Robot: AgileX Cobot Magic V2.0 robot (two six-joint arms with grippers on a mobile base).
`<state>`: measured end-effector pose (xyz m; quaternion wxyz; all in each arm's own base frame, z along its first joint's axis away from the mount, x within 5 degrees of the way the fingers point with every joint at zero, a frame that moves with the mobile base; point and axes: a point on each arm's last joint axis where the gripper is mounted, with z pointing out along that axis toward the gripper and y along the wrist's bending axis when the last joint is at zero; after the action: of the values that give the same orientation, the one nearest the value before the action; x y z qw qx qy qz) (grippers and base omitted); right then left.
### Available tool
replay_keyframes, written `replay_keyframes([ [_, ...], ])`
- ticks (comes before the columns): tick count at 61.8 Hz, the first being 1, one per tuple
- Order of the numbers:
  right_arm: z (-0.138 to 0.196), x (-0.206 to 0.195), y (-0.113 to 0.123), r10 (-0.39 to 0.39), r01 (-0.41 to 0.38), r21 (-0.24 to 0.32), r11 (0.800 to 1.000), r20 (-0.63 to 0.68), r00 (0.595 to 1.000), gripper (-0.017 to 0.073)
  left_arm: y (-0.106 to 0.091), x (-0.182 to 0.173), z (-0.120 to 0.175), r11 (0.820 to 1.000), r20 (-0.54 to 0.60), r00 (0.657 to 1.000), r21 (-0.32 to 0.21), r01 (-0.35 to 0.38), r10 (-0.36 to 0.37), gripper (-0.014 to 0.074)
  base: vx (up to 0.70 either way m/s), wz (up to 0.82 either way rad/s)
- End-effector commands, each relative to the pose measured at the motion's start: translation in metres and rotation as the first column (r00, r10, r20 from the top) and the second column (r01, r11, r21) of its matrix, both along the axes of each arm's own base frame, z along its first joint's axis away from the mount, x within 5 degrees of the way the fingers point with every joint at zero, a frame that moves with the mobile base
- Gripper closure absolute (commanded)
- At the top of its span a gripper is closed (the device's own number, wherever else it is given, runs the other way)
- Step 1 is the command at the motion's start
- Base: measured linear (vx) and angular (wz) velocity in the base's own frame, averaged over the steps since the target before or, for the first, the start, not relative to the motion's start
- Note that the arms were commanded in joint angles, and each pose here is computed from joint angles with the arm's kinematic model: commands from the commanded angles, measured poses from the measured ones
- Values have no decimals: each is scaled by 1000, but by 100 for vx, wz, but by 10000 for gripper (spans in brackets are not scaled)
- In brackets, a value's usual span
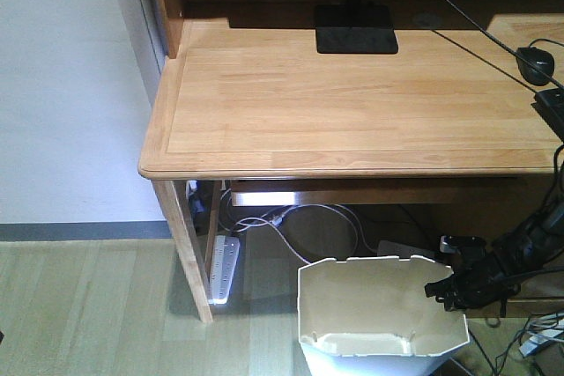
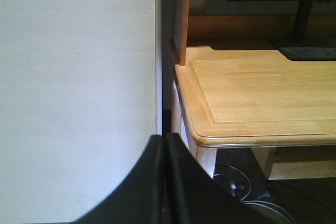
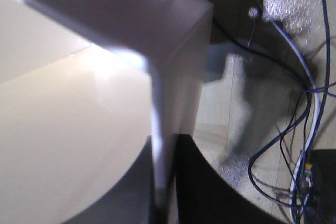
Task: Move trash bin to bedside with robot
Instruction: 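Close the right gripper on the bin rim and pull it out from under the desk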
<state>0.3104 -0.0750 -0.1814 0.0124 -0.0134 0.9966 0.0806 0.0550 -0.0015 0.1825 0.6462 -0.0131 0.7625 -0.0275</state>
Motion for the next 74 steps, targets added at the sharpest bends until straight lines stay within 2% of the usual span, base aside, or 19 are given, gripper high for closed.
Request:
replay_keyframes([
  [1,39,17,13,3,-25,180,983,120,993,564,0,1,-3,1000,49,999,-14,4,-3,599,0,0],
  [7,50,14,23,-56,4,269,963,185,981,564,0,1,-3,1000,49,999,-14,4,-3,599,0,0],
  [10,57,12,26,-49,-21,295,955,226,973,564,0,1,-3,1000,49,999,-14,4,-3,599,0,0],
  [22,89,3,34,-29,-71,322,944,294,955,564,0,1,-3,1000,49,999,-14,4,-3,599,0,0],
  [33,123,0,44,-55,-104,414,904,356,933,564,0,1,-3,1000,49,999,-14,4,-3,599,0,0],
  [37,133,-2,46,-59,-112,424,899,370,927,564,0,1,-3,1000,49,999,-14,4,-3,599,0,0],
  [50,146,-9,48,-57,-114,424,899,372,926,564,0,1,-3,1000,49,999,-14,4,-3,599,0,0],
  [62,148,-11,51,-21,-164,445,880,381,924,564,0,1,-3,1000,49,999,-14,4,-3,599,0,0],
  [74,150,-10,53,-25,-174,464,869,391,920,564,0,1,-3,1000,48,999,-14,4,-3,599,0,0],
])
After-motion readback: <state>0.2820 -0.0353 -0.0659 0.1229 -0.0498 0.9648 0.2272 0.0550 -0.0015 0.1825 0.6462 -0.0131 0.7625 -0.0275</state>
